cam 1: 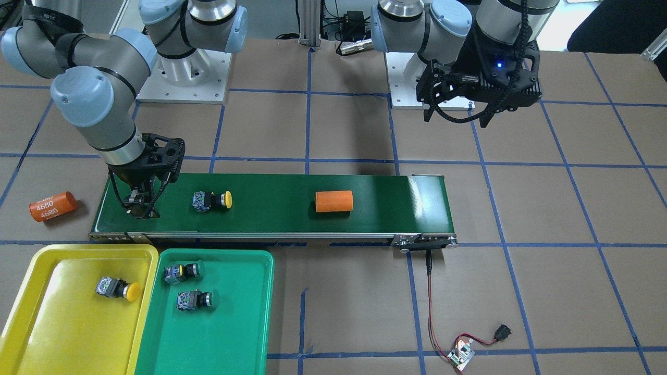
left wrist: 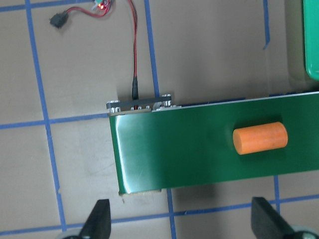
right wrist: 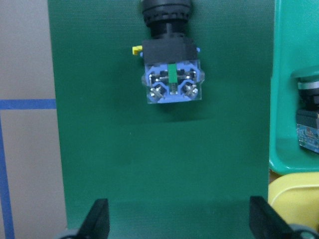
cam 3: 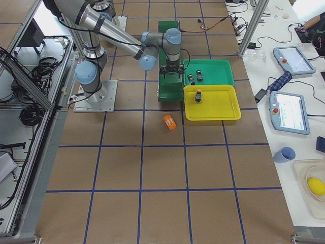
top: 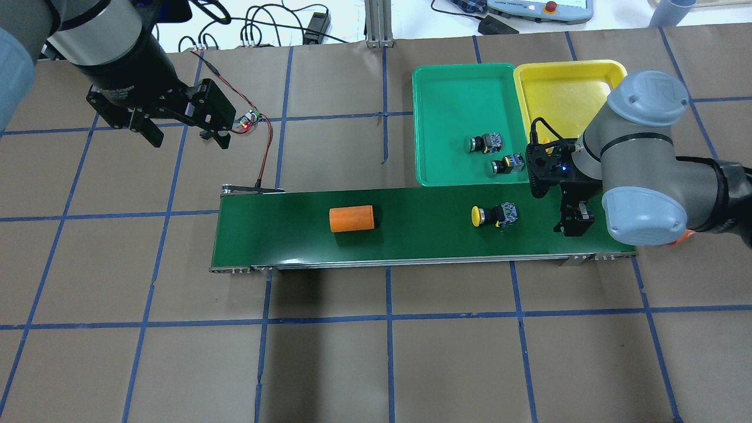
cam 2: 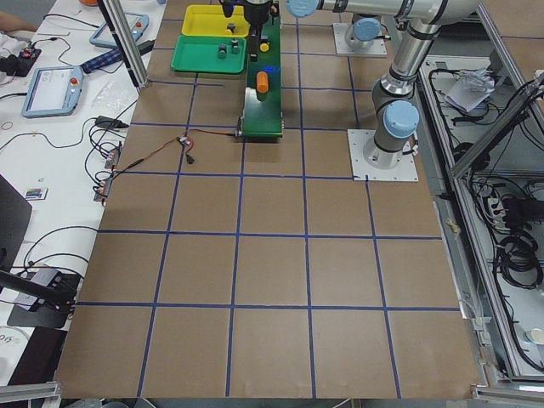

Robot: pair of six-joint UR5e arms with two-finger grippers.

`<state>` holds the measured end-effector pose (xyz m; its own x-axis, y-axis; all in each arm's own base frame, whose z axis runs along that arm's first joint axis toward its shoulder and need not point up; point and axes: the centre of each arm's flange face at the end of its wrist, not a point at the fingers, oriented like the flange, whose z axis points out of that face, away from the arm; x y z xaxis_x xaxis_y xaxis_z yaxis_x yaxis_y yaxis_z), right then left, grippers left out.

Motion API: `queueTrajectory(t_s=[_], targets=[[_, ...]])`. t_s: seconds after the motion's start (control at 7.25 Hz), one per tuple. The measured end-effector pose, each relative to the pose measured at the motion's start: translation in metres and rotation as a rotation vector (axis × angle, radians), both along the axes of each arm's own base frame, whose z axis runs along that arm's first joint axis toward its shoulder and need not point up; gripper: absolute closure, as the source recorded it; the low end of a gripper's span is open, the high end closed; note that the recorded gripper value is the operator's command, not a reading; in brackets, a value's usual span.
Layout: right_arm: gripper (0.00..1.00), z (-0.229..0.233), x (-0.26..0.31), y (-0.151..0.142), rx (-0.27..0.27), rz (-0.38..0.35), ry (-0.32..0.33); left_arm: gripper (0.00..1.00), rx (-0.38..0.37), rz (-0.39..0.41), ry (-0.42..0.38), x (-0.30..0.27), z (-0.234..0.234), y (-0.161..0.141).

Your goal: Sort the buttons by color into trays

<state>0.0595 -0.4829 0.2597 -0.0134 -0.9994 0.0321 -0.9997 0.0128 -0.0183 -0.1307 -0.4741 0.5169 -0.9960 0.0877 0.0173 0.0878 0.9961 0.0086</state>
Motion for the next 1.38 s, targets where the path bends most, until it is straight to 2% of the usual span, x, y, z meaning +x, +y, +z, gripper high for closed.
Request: queueTrajectory(t_s=[0.41, 0.83, 0.97, 1.24, 1.38], targets=[[0.0, -0.002, 0.001, 0.001, -0.001, -0.003, -0.002, 0.0, 0.021, 0.004, -0.004, 0.002, 0.003, 0.009], [0.0, -0.002, 0.001, 0.0, 0.0, -0.005, -0.004, 0.0, -0.001, 0.003, -0.02, 0.002, 0.001, -0.003], [0.0, -0.002, 0.001, 0.0, 0.0, -0.005, -0.005, 0.0, -0.019, 0.014, -0.017, 0.002, 0.001, -0.006], [0.01, -0.003, 0.001, 0.0, 0.002, -0.004, -0.009, 0.0, -0.027, 0.086, -0.014, 0.001, 0.003, -0.009], [0.04, -0.004, 0.001, 0.001, 0.003, -0.003, -0.011, 0.0, -0.026, 0.105, -0.016, 0.001, 0.003, -0.01]])
